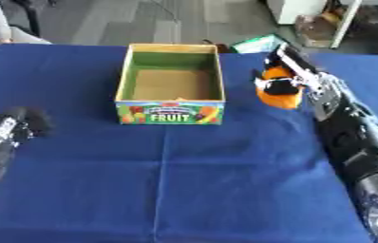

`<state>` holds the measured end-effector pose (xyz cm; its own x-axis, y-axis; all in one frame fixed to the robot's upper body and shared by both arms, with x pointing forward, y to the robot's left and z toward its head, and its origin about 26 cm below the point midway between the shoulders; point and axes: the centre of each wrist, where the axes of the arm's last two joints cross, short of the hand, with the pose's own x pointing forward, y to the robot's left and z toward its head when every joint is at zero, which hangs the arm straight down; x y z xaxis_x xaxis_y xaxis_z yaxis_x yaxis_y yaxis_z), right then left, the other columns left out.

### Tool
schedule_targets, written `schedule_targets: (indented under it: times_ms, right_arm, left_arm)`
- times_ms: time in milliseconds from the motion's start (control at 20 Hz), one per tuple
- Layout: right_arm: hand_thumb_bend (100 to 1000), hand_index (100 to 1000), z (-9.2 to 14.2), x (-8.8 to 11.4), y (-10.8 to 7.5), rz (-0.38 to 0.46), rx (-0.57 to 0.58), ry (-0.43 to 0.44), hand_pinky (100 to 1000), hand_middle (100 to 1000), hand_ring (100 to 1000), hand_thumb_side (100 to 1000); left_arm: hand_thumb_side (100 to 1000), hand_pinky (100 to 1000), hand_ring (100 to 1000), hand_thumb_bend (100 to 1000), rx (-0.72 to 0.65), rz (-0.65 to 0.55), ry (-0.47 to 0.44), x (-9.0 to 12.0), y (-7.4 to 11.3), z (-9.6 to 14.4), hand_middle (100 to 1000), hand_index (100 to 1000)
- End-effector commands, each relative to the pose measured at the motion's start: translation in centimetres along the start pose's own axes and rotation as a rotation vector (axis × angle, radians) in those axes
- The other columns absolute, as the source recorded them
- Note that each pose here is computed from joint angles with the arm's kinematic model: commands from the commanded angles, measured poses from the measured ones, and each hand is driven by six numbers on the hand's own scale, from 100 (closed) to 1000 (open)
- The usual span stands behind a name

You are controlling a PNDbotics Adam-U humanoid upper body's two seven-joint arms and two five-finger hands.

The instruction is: Pick up objects on the table and place them in the box.

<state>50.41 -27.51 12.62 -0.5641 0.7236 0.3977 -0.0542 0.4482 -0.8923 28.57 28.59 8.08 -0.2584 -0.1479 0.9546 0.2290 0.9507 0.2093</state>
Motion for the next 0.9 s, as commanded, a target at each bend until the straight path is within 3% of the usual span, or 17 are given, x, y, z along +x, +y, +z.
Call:
schedule_targets:
  times_ms: [50, 550, 900]
  right_arm:
    - [100, 129, -1.8, 1.7, -2.7, -0.025, -0.117, -0.034, 241, 100, 100, 216]
    - [100, 130, -5.6, 6.7, -2.8, -0.182, -0.296, -0.128, 240, 100, 100, 260]
    - [100, 146, -7.2, 9.3, -1.2, -0.224, -0.289, -0.194, 280, 100, 100, 255]
  left_arm:
    - [736, 684, 668, 100, -0.004, -0.012, -0.022, 0.7, 0.2, -0.1, 614, 697]
    - [735, 684, 668, 100, -0.025, -0.007, -0.033, 0.9, 0.0, -0.5, 615, 697]
    - [731, 685, 669, 100, -0.054, -0.001, -0.053, 1.3, -0.3, -1.1, 615, 697]
